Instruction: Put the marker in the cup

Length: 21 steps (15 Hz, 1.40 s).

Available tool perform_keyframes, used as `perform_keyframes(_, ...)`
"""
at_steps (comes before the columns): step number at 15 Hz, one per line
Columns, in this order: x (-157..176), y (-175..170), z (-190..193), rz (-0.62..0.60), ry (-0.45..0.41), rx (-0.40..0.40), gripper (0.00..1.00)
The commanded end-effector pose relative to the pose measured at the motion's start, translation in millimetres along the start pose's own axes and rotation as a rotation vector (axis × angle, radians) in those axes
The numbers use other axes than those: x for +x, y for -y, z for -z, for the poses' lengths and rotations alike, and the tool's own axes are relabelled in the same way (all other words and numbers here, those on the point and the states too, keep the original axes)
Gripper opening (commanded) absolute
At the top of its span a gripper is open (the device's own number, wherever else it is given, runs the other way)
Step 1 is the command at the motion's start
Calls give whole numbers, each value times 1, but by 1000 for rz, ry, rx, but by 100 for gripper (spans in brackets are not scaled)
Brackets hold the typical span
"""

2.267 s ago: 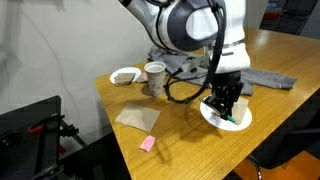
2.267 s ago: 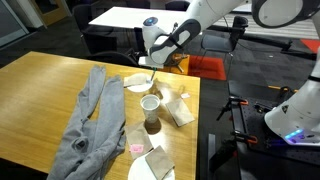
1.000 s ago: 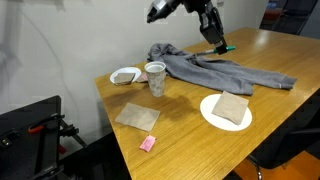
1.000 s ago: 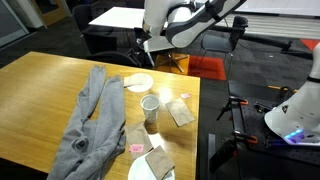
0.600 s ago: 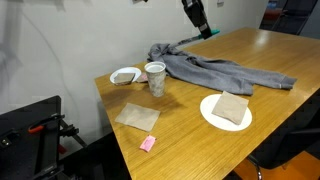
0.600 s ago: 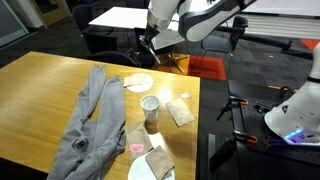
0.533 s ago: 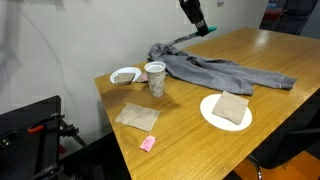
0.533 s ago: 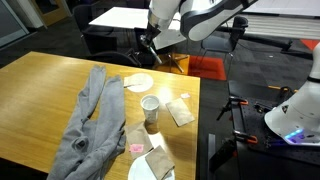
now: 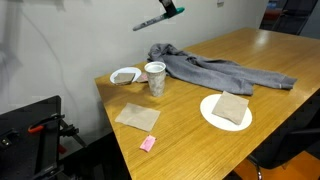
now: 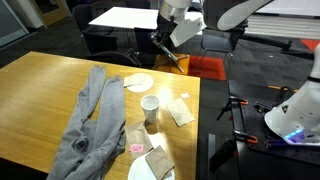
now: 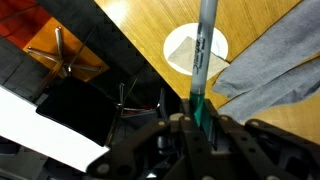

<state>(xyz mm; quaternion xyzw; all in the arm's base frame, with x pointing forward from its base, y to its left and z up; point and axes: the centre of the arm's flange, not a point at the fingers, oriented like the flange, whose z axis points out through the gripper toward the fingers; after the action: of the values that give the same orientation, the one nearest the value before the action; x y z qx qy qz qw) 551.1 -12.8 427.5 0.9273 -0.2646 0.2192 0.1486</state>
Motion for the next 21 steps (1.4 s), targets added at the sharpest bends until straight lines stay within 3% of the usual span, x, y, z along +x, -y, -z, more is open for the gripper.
perform_keyframes(1, -5, 1, 6, 19, -2, 5, 15)
perform_keyframes(11, -13, -3, 11, 49, 1, 7, 15)
perform_keyframes(12, -13, -1, 7, 53, 6, 12, 4)
perform_keyframes(21, -25, 43, -35, 235, 65, 329, 4)
